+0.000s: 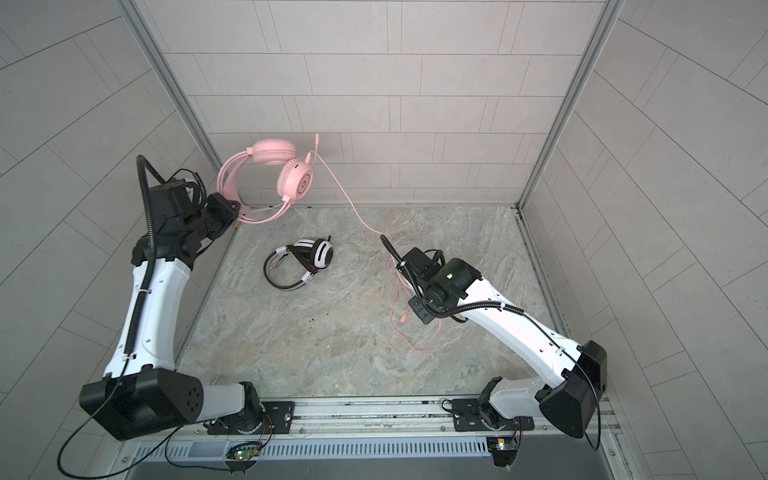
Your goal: Wrap the headphones
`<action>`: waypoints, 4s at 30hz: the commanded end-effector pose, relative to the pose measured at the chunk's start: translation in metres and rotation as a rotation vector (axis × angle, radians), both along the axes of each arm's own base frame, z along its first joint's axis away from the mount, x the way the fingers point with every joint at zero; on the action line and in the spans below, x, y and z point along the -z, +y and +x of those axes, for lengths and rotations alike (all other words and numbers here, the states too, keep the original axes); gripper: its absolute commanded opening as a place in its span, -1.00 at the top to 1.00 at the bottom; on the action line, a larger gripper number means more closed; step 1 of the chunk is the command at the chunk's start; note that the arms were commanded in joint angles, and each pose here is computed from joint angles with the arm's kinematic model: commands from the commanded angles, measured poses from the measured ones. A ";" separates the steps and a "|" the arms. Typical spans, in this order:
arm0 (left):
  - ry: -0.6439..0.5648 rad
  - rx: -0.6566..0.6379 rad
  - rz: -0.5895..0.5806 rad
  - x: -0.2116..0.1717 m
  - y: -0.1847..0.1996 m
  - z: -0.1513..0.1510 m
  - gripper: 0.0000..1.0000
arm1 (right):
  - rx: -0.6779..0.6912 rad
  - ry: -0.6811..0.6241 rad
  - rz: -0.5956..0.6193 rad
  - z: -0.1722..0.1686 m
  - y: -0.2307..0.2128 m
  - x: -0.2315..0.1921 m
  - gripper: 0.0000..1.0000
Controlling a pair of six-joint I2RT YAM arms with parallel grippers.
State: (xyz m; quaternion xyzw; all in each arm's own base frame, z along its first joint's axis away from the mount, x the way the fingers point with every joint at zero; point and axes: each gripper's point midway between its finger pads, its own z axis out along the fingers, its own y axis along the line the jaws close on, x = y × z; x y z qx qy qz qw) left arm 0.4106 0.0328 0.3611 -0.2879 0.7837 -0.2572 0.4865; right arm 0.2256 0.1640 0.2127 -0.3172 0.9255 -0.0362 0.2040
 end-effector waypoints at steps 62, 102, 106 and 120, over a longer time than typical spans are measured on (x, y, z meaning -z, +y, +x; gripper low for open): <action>0.057 1.083 0.368 0.083 -0.261 -0.101 1.00 | -0.137 -0.198 0.589 0.078 0.073 -0.184 1.00; -0.064 1.151 0.219 0.058 -0.252 -0.117 1.00 | 0.191 -0.192 0.420 0.113 -0.029 -0.120 1.00; -0.095 1.182 0.176 0.049 -0.255 -0.126 1.00 | 0.219 -0.201 0.424 0.117 -0.036 -0.113 1.00; -0.084 0.982 0.214 0.044 -0.212 -0.106 1.00 | 0.228 -0.148 0.470 0.094 -0.041 -0.111 1.00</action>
